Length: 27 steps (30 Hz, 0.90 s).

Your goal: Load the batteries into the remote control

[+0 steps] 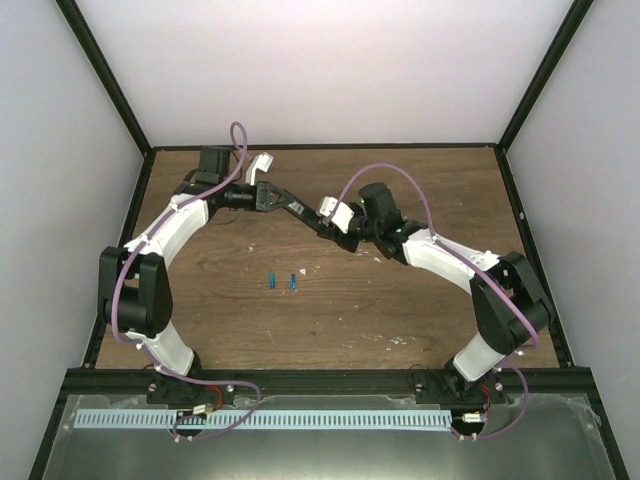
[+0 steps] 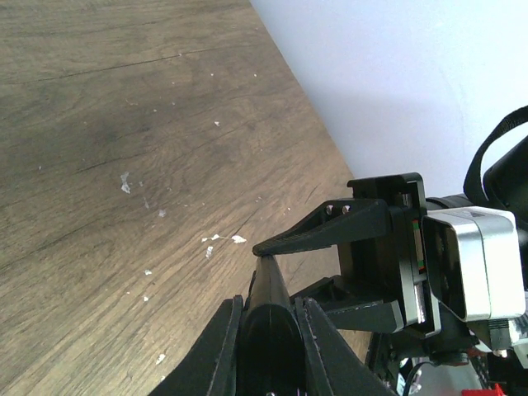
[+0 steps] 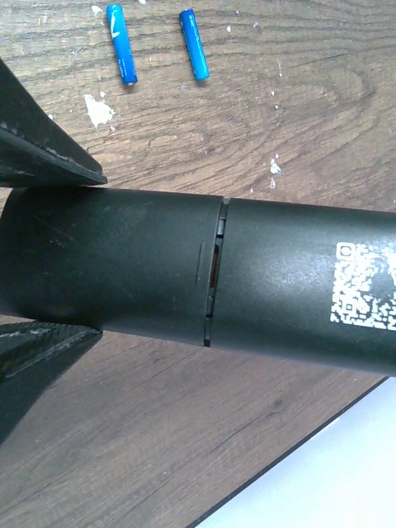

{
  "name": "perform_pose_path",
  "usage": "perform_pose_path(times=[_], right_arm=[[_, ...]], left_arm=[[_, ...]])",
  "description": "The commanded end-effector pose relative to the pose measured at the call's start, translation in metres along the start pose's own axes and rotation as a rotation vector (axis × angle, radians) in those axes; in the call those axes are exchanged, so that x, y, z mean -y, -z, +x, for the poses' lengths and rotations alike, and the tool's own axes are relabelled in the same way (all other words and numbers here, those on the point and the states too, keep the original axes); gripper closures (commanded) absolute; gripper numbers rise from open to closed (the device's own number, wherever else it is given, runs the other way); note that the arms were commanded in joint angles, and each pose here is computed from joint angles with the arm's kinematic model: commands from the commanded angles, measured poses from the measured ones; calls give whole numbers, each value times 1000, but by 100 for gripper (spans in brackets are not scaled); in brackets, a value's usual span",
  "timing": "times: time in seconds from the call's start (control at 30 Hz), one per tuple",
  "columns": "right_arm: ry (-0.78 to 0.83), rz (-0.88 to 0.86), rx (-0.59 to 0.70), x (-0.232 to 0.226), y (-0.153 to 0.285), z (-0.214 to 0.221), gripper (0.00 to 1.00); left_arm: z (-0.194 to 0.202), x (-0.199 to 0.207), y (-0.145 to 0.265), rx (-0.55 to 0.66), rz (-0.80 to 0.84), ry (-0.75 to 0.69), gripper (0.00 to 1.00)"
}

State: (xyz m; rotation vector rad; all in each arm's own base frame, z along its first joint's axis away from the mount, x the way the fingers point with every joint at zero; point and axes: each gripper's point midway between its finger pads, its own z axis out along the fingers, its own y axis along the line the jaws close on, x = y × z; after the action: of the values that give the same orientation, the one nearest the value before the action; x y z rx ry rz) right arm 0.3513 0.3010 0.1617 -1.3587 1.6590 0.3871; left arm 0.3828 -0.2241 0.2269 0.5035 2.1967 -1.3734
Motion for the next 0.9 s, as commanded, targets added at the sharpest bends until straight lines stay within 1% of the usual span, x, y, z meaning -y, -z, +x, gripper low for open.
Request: perform_pose_path(times=[0.0, 0.57, 0.87], right_arm=[[-28, -75, -166, -25, -5, 52, 69], [-45, -91, -219, -29, -7, 68, 69], [-44, -91, -242, -30, -7, 74, 67]], left_arm=[[-38, 21, 28, 105, 0, -108, 100], [-52, 23, 45, 137, -1, -128, 100], [-58, 23, 54, 154, -4, -133, 100]])
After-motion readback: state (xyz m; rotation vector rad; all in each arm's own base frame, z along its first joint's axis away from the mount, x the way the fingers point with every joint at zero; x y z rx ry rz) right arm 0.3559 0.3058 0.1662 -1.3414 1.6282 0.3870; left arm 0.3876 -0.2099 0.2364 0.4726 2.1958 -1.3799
